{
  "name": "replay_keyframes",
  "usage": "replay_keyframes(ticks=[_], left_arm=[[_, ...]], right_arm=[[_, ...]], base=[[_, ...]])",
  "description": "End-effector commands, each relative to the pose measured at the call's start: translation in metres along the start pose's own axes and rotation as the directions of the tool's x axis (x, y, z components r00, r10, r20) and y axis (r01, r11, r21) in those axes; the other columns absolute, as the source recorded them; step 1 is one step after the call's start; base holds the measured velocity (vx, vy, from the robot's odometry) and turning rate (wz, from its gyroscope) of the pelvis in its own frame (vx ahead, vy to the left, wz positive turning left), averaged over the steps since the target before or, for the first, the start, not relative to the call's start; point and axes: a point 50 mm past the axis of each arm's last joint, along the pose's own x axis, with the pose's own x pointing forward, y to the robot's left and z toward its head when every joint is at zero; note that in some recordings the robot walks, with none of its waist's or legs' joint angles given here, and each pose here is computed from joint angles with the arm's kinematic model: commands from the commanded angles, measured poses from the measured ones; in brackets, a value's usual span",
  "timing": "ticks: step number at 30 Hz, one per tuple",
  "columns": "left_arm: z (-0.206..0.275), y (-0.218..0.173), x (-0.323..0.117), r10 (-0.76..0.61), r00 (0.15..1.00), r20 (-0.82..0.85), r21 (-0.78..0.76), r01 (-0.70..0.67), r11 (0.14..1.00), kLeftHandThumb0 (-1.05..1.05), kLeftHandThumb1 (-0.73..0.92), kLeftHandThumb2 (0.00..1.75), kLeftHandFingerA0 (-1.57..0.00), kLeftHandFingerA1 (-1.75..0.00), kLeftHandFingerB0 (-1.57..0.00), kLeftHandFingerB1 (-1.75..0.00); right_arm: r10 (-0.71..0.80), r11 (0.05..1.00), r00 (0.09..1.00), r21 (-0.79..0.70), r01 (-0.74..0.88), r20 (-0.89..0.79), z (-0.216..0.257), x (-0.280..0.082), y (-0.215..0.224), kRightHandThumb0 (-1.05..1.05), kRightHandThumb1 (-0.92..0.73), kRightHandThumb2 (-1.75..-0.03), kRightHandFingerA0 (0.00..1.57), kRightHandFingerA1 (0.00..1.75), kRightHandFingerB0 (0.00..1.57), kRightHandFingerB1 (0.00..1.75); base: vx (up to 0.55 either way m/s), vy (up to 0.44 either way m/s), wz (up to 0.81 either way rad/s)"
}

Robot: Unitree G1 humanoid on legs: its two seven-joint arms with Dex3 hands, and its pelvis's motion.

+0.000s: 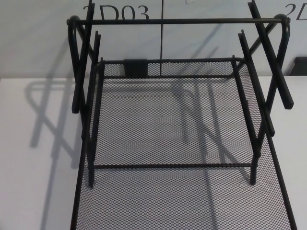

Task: The robot walks towards a file tray kept in the middle of a desk and uses its right hand to grab a tray and pulls it out towards itself

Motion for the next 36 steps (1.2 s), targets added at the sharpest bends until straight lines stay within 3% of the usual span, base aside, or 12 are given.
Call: replay_keyframes(ticks=[1,2,5,6,7,10,11,12,14,15,26,36], left_arm=[[-0.007,0.011,-0.007,-0.023,0.999,-0.045,0.058,0.026,0.998,-0.59,0.38,0.53,-0.81,-0.67,-0.51,-0.55],[-0.006,0.012,-0.008,-0.02,0.999,-0.044,0.063,0.023,0.998,-0.6,0.27,0.79,-0.87,-0.78,-0.48,-0.62],[-0.006,0.012,-0.007,-0.021,0.999,-0.042,0.083,0.024,0.996,-0.62,0.28,0.8,-0.87,-0.72,-0.51,-0.63],[-0.006,0.012,-0.007,-0.021,0.999,-0.043,0.086,0.024,0.996,-0.63,0.28,0.8,-0.87,-0.72,-0.51,-0.63],[-0.006,0.01,-0.007,-0.022,0.999,-0.045,0.086,0.026,0.996,-0.61,0.27,0.79,-0.87,-0.74,-0.52,-0.63],[-0.007,0.009,-0.008,-0.033,0.998,-0.044,0.083,0.037,0.996,-0.62,0.28,0.79,-0.87,-0.74,-0.53,-0.62],[-0.009,0.008,-0.008,-0.035,0.998,-0.048,0.089,0.039,0.995,-0.67,0.29,0.79,-0.89,-0.73,-0.54,-0.62],[-0.009,0.008,-0.008,-0.035,0.998,-0.049,0.091,0.039,0.995,-0.62,0.38,0.53,-0.89,-0.65,-0.6,-0.55],[-0.008,0.007,-0.008,-0.034,0.998,-0.049,0.092,0.038,0.995,-0.66,0.28,0.79,-0.87,-0.72,-0.56,-0.62],[-0.008,0.008,-0.008,-0.031,0.998,-0.049,0.097,0.036,0.995,-0.62,0.38,0.54,-0.91,-0.66,-0.61,-0.55],[-0.007,0.009,-0.009,-0.043,0.998,-0.05,0.12,0.048,0.992,-0.62,0.38,0.53,-0.82,-0.65,-0.63,-0.53],[-0.006,0.012,-0.008,-0.041,0.997,-0.063,0.105,0.048,0.993,-0.6,0.35,0.52,-0.85,-0.65,-0.66,-0.53]], right_arm=[[-0.449,0.857,0.888,0.233,0.459,-0.099,0.041,-0.017,-0.155,-1.03,-0.68,-0.97,0.0,0.01,0.0,0.09],[-0.426,0.868,0.904,0.271,0.415,-0.019,0.001,0.011,-0.12,-0.8,-0.49,-0.85,0.1,0.16,0.09,0.12],[-0.451,0.851,0.89,0.266,0.453,-0.075,0.001,0.013,-0.115,-0.66,-0.44,-0.85,0.02,0.21,0.01,0.22],[-0.459,0.847,0.884,0.254,0.466,-0.093,-0.001,0.014,-0.111,-0.69,-0.59,-0.59,0.0,0.25,0.01,0.2],[-0.475,0.84,0.87,0.228,0.492,-0.131,-0.004,0.016,-0.101,-0.65,-0.45,-0.85,0.0,0.18,0.0,0.21],[-0.467,0.836,0.861,0.218,0.504,-0.202,-0.011,0.017,-0.082,-0.61,-0.42,-0.81,0.0,0.18,0.0,0.19],[-0.453,0.839,0.863,0.221,0.498,-0.224,-0.013,0.019,-0.076,-0.63,-0.55,-0.57,0.0,0.25,0.0,0.22],[-0.443,0.841,0.864,0.221,0.493,-0.24,-0.013,0.019,-0.073,-0.62,-0.42,-0.83,0.0,0.2,0.0,0.21],[-0.425,0.844,0.865,0.229,0.485,-0.267,-0.014,0.019,-0.068,-0.64,-0.44,-0.83,0.02,0.17,0.02,0.2],[-0.416,0.843,0.867,0.241,0.481,-0.275,-0.014,0.02,-0.065,-0.64,-0.43,-0.82,0.0,0.17,0.0,0.19],[-0.604,0.741,0.761,0.183,0.646,-0.237,-0.007,0.011,-0.095,-0.86,-0.56,-0.87,0.0,0.0,0.0,0.02],[-0.731,0.605,0.615,0.136,0.785,-0.296,-0.01,-0.035,-0.123,-0.74,-0.47,-0.83,0.0,0.07,0.0,0.12]], base=[[0.0,0.0,0.0],[0.0,0.0,0.0],[0.0,0.0,0.0],[0.0,0.0,0.0],[0.0,0.0,0.0],[0.0,0.0,0.0],[0.0,0.0,0.0],[0.0,0.0,0.0],[0.0,0.0,0.0],[0.0,0.0,0.0],[0.0,0.0,0.0],[0.0,0.0,0.0]])
